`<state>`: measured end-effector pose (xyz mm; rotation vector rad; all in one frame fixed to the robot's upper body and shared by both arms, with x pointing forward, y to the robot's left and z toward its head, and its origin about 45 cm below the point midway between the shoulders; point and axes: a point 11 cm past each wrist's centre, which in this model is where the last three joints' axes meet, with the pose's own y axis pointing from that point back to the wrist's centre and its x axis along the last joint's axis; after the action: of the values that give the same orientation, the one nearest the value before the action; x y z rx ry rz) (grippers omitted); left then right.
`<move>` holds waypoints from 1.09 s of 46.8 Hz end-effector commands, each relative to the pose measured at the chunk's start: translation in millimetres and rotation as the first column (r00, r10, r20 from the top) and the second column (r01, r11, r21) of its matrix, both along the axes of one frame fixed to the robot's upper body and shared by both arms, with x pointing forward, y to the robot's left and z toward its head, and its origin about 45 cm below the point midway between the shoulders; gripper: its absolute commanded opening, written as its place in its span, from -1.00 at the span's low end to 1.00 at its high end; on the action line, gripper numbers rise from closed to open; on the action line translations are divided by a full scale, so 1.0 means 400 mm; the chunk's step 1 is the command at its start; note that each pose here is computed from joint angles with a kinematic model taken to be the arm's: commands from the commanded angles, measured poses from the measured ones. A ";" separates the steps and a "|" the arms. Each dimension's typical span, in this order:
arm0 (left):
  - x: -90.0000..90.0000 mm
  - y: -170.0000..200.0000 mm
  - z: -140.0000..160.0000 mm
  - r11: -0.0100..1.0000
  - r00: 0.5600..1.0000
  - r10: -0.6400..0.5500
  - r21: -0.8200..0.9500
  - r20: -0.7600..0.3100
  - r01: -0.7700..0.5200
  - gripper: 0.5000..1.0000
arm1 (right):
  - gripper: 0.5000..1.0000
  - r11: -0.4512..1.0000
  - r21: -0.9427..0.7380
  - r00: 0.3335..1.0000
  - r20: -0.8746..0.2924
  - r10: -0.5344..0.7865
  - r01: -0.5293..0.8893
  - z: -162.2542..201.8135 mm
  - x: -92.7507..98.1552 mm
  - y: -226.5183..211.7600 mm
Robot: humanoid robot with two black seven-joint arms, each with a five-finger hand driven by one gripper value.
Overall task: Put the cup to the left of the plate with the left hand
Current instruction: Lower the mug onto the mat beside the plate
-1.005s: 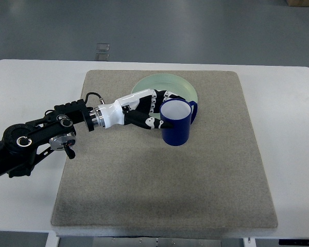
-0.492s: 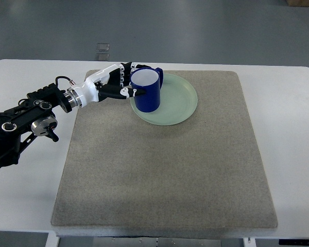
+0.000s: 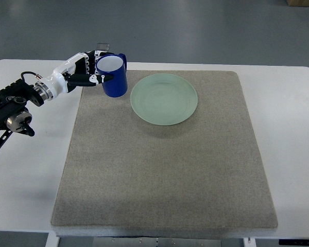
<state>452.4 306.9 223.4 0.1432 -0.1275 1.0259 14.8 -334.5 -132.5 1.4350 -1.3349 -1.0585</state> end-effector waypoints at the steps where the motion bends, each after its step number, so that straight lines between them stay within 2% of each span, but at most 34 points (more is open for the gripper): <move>1: -0.006 0.016 0.001 1.000 1.000 0.002 0.001 0.010 -0.002 -0.94 | 0.73 1.000 0.000 1.000 0.000 0.000 0.000 0.000 0.000 0.000; 9: -0.022 0.026 -0.009 1.000 0.999 -0.006 -0.018 0.040 0.006 -0.94 | 0.73 1.000 0.000 1.000 0.000 0.000 0.000 0.000 0.000 0.000; 26: -0.055 0.067 -0.089 0.999 0.999 0.039 0.017 -0.020 -0.039 -0.88 | 0.73 1.000 0.000 1.000 0.000 0.000 0.000 0.000 0.000 0.000; 42: -0.056 0.069 -0.092 0.999 0.999 0.051 0.017 -0.007 -0.050 -0.83 | 0.73 1.000 -0.001 1.000 0.000 0.000 0.000 0.000 0.000 0.000; 44: -0.054 0.072 -0.091 0.998 0.998 0.063 0.024 -0.001 -0.063 -0.78 | 0.73 1.000 0.000 1.000 0.000 0.000 0.000 0.000 0.000 0.000; 49: -0.055 0.062 -0.106 0.995 0.996 0.090 0.032 0.008 -0.090 -0.40 | 0.73 1.000 0.000 1.000 0.000 0.000 0.000 0.000 0.000 0.000; 51: -0.057 0.058 -0.113 0.995 0.995 0.096 0.032 0.007 -0.096 -0.34 | 0.73 1.000 0.000 1.000 0.000 0.000 0.000 0.000 0.000 0.000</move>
<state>430.6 332.8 182.6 0.1747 -0.1436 1.1106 14.8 -334.4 -132.5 1.4352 -1.3346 -1.0586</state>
